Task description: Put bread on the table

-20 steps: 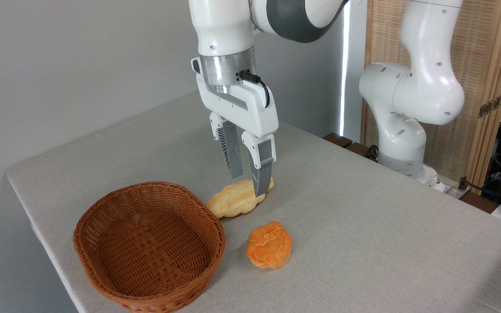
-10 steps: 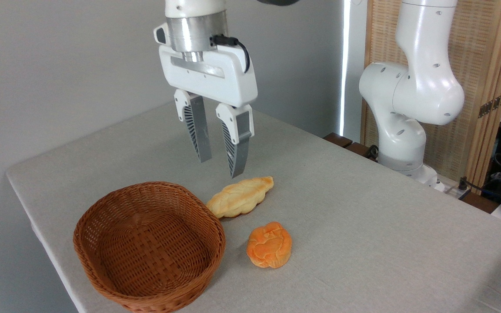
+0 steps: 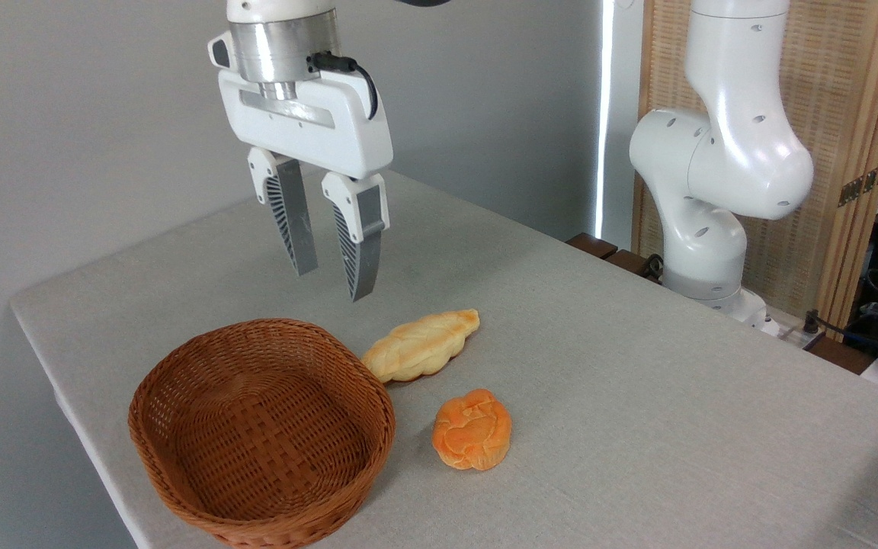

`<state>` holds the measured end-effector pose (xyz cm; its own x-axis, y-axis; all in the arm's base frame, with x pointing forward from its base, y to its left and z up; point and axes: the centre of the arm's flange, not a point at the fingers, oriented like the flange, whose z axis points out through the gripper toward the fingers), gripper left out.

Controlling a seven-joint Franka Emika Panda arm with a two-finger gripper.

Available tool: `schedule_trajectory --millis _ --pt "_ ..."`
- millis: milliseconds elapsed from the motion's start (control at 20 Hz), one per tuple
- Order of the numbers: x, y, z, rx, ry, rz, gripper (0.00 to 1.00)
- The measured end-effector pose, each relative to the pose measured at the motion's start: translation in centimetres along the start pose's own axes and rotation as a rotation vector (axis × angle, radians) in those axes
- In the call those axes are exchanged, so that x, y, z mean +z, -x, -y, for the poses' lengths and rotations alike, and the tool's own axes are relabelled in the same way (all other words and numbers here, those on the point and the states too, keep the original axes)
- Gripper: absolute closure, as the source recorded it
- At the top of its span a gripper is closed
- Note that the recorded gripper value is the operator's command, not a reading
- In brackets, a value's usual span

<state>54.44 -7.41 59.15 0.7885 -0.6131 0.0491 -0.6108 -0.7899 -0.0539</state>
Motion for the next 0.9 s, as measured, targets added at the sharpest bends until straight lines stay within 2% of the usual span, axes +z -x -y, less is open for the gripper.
schedule_trajectory --millis 200,600,900 --pt "-1.0 0.0 0.5 -0.011 0.002 -0.014 0.00" --pt "-0.6 1.0 2.1 -0.041 0.017 0.008 0.00" --pt "-0.4 1.0 2.4 0.021 0.020 0.010 0.00"
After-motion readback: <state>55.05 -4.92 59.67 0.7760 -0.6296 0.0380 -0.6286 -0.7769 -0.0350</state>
